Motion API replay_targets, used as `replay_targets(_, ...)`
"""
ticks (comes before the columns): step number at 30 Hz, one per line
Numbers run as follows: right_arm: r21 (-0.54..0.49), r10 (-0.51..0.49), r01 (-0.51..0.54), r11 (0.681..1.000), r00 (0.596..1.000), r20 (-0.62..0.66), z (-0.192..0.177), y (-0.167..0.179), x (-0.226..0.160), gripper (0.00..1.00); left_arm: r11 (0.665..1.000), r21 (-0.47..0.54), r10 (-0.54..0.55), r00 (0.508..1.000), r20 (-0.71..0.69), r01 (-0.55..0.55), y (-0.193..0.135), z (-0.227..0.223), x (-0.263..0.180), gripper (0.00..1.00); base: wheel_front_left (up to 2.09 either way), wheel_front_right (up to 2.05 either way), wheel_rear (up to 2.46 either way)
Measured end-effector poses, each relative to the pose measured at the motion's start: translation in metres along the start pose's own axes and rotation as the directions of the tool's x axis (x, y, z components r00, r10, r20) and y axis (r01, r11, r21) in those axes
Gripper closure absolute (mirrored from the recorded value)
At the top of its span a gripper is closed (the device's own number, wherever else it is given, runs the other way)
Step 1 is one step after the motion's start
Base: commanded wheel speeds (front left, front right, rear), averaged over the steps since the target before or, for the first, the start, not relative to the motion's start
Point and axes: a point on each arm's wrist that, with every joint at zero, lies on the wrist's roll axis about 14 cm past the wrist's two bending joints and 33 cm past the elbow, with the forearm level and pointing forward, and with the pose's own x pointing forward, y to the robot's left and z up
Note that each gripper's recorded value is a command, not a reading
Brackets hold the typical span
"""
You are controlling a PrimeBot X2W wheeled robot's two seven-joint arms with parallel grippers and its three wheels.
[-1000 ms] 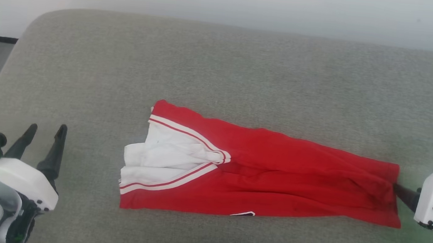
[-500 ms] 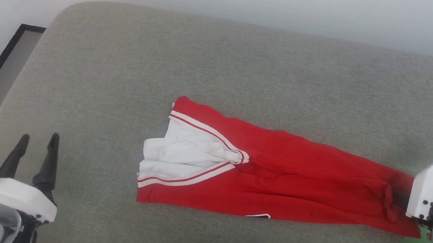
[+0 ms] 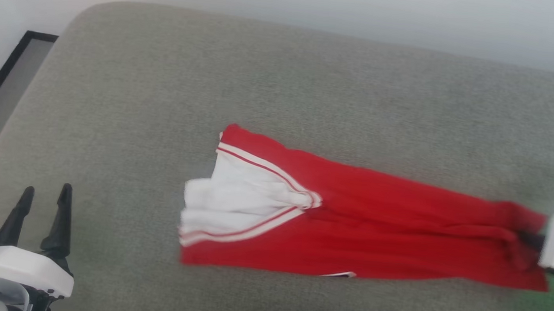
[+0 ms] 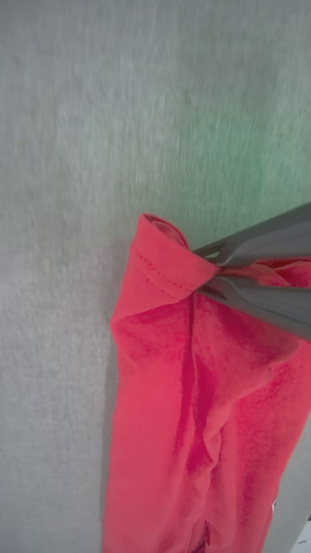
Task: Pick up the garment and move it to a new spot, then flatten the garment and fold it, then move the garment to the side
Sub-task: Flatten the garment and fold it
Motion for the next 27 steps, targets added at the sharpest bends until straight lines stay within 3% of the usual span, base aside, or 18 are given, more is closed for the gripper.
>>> replay_targets(6,0.043,-0.099,0.096,0.994,0.992,0.081,0.022,-0.045,-0.025,1.0,1.0,0.002,-0.029,1.0,-0.005,0.029,-0.011,-0.005,0.007,0.0,0.0,0.0,0.0)
replay_targets(13,0.116,-0.244,0.228,0.967,0.957,0.156,0.042,-0.103,-0.056,1.0,0.997,-0.008,-0.078,0.997,-0.01,0.078,-0.029,-0.011,0.023,0.0,0.0,0.0,0.0)
replay_targets(16,0.111,-0.252,0.237,0.965,0.956,0.149,0.04,-0.105,-0.057,1.0,0.996,-0.009,-0.09,0.996,-0.01,0.089,-0.034,-0.012,0.027,0.0,0.0,0.0,0.0)
replay_targets(22,0.015,-0.167,0.167,0.986,0.966,0.196,0.048,-0.07,-0.057,1.0,0.994,-0.008,-0.11,0.994,-0.01,0.11,-0.041,-0.014,0.031,0.0,0.0,0.0,0.0)
replay_targets(27,-0.145,0.012,0.021,0.989,0.976,0.217,0.046,0.003,-0.061,1.0,0.992,-0.018,-0.123,0.992,0.011,0.123,-0.047,-0.008,0.032,0.0,0.0,0.0,0.0)
